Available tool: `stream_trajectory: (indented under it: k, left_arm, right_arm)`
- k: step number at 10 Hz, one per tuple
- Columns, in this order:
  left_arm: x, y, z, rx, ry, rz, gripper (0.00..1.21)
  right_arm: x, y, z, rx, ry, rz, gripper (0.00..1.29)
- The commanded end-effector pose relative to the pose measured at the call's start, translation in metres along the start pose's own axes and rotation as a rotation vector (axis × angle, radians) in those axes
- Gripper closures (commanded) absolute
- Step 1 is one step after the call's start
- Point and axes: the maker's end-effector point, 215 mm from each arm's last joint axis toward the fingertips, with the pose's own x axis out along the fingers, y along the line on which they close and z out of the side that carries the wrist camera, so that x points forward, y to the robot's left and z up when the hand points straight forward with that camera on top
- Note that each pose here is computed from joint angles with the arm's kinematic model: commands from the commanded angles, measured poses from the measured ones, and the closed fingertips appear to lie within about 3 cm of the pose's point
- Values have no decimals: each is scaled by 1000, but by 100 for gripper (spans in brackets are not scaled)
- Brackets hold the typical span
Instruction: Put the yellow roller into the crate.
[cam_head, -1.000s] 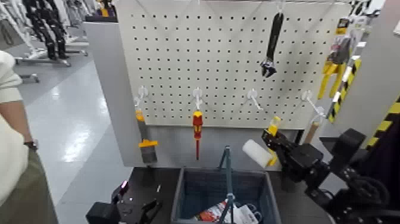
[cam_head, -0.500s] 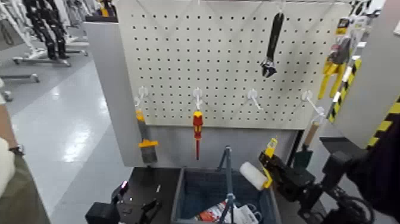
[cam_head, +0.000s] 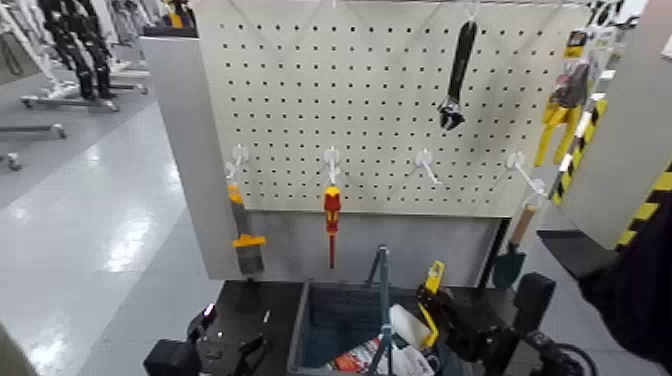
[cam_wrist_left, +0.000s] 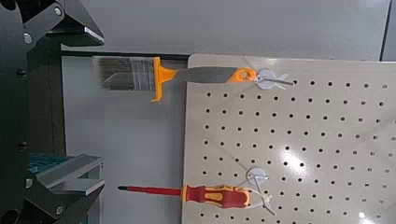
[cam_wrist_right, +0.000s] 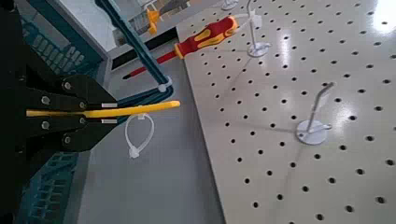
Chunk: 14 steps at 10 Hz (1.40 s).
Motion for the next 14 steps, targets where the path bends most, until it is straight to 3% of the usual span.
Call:
stream_trajectory:
  k: [1, 4, 5, 6, 7, 11, 14]
  left_arm:
    - [1, 1, 0, -1, -1, 2, 22]
    - [1, 0, -1, -2, 1, 1, 22]
    - [1, 0, -1, 0, 1, 1, 22]
    - [1, 0, -2, -2, 2, 1, 22]
    - [1, 0, -1, -2, 1, 1, 22]
    - [1, 0, -2, -2, 2, 1, 22]
    - [1, 1, -1, -1, 2, 3, 22]
  right_arm:
    - [3, 2, -13, 40, 48, -2, 127]
    - [5, 4, -15, 58, 55, 6, 119]
    - [5, 5, -14, 60, 55, 11, 90]
    - [4, 3, -10, 54, 49, 10, 33]
    - [2, 1, -5, 29, 50, 5, 1]
    - [-6, -13, 16, -70, 41, -55, 5]
    - [-16, -17, 37, -170, -17, -120, 6]
